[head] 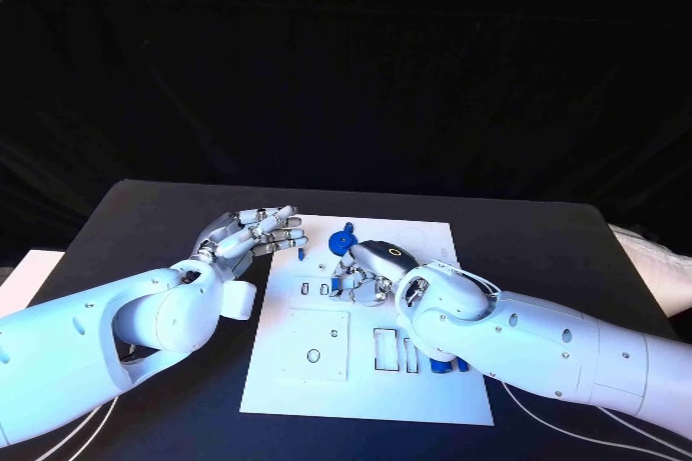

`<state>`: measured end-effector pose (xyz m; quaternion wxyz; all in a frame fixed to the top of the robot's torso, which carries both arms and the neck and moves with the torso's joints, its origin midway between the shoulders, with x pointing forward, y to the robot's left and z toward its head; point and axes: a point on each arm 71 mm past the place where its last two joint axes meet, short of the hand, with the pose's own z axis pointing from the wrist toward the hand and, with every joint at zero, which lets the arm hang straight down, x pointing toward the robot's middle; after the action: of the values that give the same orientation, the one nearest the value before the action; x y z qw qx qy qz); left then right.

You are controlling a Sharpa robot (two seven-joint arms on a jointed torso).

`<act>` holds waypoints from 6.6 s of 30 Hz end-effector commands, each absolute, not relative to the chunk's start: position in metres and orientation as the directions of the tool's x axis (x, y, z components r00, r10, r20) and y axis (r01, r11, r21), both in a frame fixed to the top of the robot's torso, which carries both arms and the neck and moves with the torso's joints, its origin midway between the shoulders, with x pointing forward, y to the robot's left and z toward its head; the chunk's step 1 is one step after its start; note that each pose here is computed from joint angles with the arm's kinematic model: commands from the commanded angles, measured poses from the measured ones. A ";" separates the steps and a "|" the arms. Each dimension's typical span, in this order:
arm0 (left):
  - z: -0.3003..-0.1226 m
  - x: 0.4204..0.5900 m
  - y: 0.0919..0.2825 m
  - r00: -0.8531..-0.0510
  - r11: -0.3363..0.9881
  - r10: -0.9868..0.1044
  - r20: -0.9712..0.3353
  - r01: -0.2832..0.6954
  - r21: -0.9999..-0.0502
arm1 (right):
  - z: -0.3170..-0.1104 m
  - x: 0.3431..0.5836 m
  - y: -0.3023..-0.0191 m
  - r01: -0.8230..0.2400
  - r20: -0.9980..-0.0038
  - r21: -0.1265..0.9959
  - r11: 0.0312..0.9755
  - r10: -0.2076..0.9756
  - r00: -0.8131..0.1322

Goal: Assemble the parts on the task board

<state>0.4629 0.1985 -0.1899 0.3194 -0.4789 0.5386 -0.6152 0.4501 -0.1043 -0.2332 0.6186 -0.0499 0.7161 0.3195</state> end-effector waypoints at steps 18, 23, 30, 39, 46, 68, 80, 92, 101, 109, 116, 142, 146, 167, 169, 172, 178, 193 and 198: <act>-0.188 0.462 0.196 -0.351 -0.230 -0.900 0.259 -0.121 -0.966 | -0.243 0.444 -0.104 -0.462 -0.935 0.339 0.820 0.239 -0.262; -0.188 0.462 0.196 -0.353 -0.231 -0.899 0.259 -0.122 -0.965 | -0.243 0.444 -0.104 -0.457 -0.936 0.336 0.823 0.240 -0.257; -0.188 0.462 0.195 -0.354 -0.231 -0.898 0.260 -0.122 -0.965 | -0.242 0.445 -0.104 -0.451 -0.937 0.338 0.826 0.249 -0.246; -0.188 0.462 0.195 -0.355 -0.231 -0.898 0.260 -0.123 -0.965 | -0.239 0.444 -0.103 -0.449 -0.936 0.347 0.823 0.272 -0.225; -0.189 0.462 0.195 -0.356 -0.231 -0.898 0.261 -0.124 -0.965 | -0.236 0.443 -0.103 -0.454 -0.932 0.361 0.814 0.301 -0.201; -0.196 0.466 0.198 -0.398 -0.062 -0.910 0.114 -0.142 -0.988 | -0.180 0.417 -0.121 -0.602 -0.838 0.500 0.623 0.523 -0.156; -0.207 0.471 0.197 -0.619 0.629 -0.668 -0.412 -0.175 -0.757 | -0.150 0.443 -0.204 -0.367 -0.711 0.691 0.623 0.677 -0.190; -0.196 0.487 0.181 -0.653 0.868 -0.437 -0.618 -0.126 -0.481 | -0.148 0.453 -0.237 -0.268 -0.701 0.706 0.656 0.701 -0.130; -0.196 0.498 0.157 -0.672 0.910 -0.346 -0.654 -0.071 -0.408 | -0.150 0.455 -0.239 -0.245 -0.704 0.706 0.665 0.698 -0.133; -0.196 0.504 0.138 -0.694 0.928 -0.288 -0.660 -0.030 -0.372 | -0.152 0.457 -0.238 -0.234 -0.704 0.707 0.667 0.696 -0.140; -0.199 0.508 0.128 -0.710 0.936 -0.255 -0.657 -0.012 -0.351 | -0.154 0.459 -0.237 -0.228 -0.704 0.708 0.669 0.695 -0.149; -0.205 0.512 0.112 -0.738 0.947 -0.207 -0.642 0.014 -0.321 | -0.161 0.462 -0.230 -0.224 -0.700 0.713 0.665 0.693 -0.171; -0.205 0.512 0.110 -0.741 0.947 -0.201 -0.640 0.019 -0.320 | -0.162 0.462 -0.229 -0.224 -0.700 0.713 0.664 0.693 -0.173; -0.207 0.513 0.109 -0.746 0.949 -0.195 -0.636 0.020 -0.314 | -0.165 0.462 -0.227 -0.221 -0.699 0.714 0.664 0.690 -0.188; -0.207 0.513 0.109 -0.747 0.950 -0.194 -0.636 0.019 -0.312 | -0.165 0.462 -0.227 -0.221 -0.699 0.714 0.664 0.689 -0.189; -0.208 0.514 0.110 -0.749 0.951 -0.192 -0.634 0.018 -0.309 | -0.166 0.462 -0.227 -0.220 -0.699 0.714 0.664 0.688 -0.192; -0.209 0.515 0.110 -0.756 0.952 -0.185 -0.628 0.020 -0.305 | -0.167 0.462 -0.226 -0.221 -0.700 0.714 0.664 0.687 -0.196; -0.208 0.512 0.110 -0.765 0.943 -0.208 -0.610 0.010 -0.334 | -0.168 0.461 -0.225 -0.221 -0.700 0.714 0.664 0.683 -0.207; -0.208 0.511 0.112 -0.760 0.940 -0.219 -0.612 0.004 -0.342 | -0.169 0.461 -0.225 -0.221 -0.700 0.714 0.664 0.683 -0.209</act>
<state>0.5122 0.1125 -0.2061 0.3475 -0.0558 0.9221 -0.1606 0.4614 -0.2269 -0.1678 0.6101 0.1756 0.6778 0.3708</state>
